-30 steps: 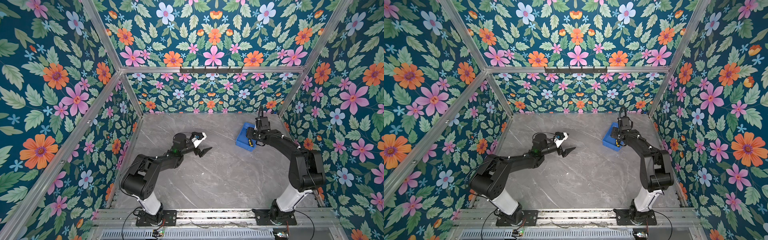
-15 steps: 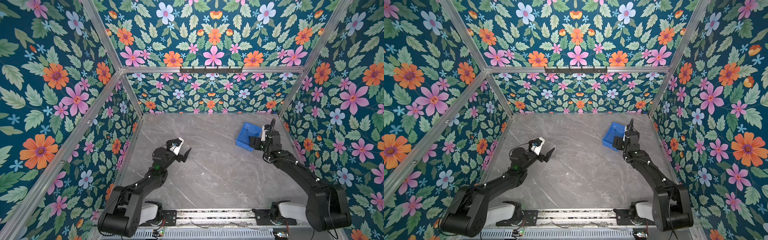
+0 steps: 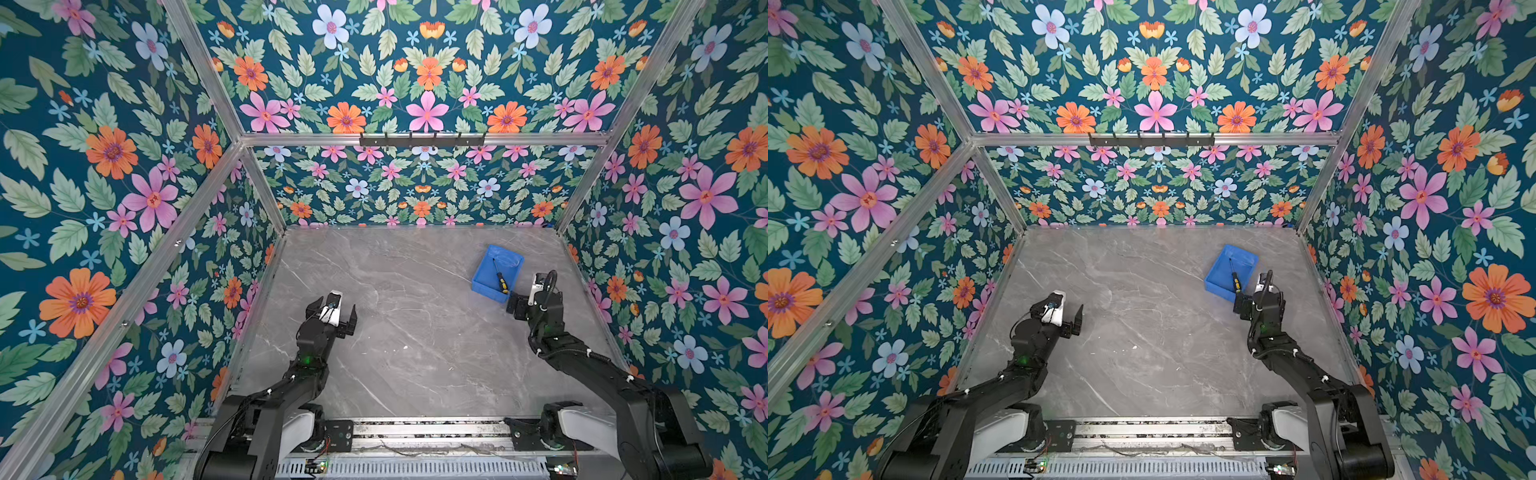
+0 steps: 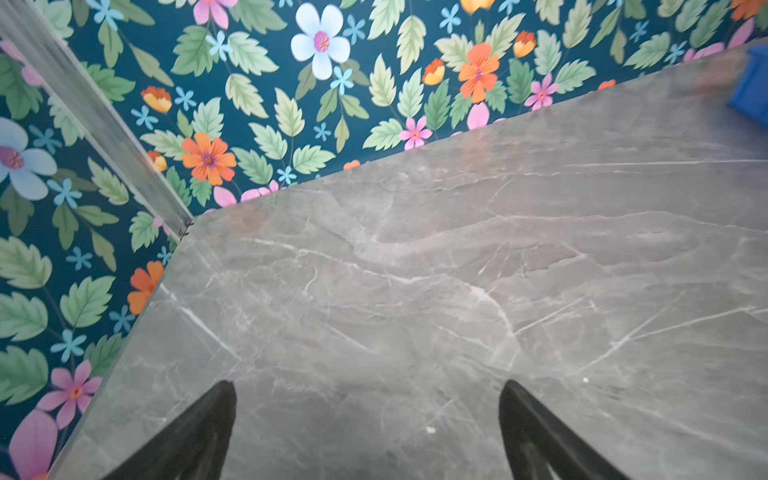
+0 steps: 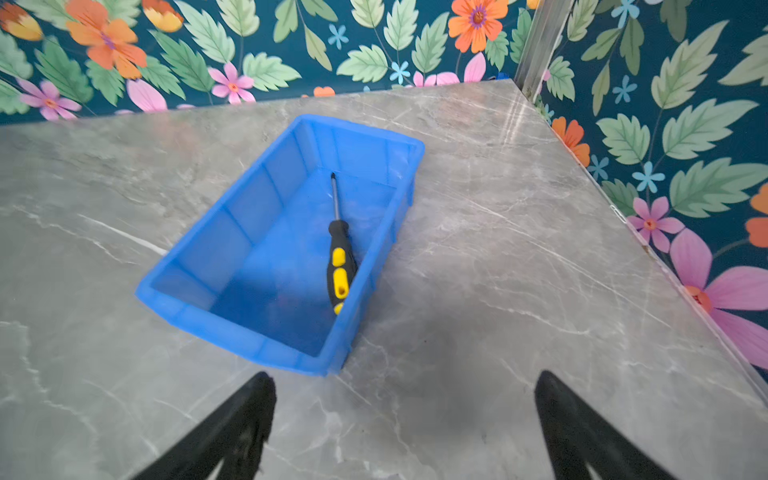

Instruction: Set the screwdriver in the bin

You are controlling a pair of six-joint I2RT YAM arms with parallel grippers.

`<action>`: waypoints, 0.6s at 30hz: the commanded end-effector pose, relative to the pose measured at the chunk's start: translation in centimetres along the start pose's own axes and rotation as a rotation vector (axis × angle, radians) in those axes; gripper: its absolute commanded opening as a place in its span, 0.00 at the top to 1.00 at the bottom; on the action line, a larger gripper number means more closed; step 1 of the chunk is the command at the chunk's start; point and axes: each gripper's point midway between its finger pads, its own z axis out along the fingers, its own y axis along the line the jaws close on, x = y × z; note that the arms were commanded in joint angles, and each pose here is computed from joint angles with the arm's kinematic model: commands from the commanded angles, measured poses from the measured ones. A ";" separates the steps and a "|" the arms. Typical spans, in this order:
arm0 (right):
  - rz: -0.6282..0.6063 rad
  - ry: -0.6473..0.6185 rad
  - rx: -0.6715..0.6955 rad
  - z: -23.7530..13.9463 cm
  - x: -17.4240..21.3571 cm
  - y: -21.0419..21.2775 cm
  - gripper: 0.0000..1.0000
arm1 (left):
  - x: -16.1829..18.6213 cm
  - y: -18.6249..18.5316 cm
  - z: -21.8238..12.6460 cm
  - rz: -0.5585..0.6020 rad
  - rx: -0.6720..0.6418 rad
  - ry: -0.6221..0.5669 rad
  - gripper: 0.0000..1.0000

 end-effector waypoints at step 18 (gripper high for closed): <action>0.067 -0.122 0.017 2.9 0.3 -2.2 0.01 | -0.2 6.8 2.6 -0.197 -0.355 -0.136 0.00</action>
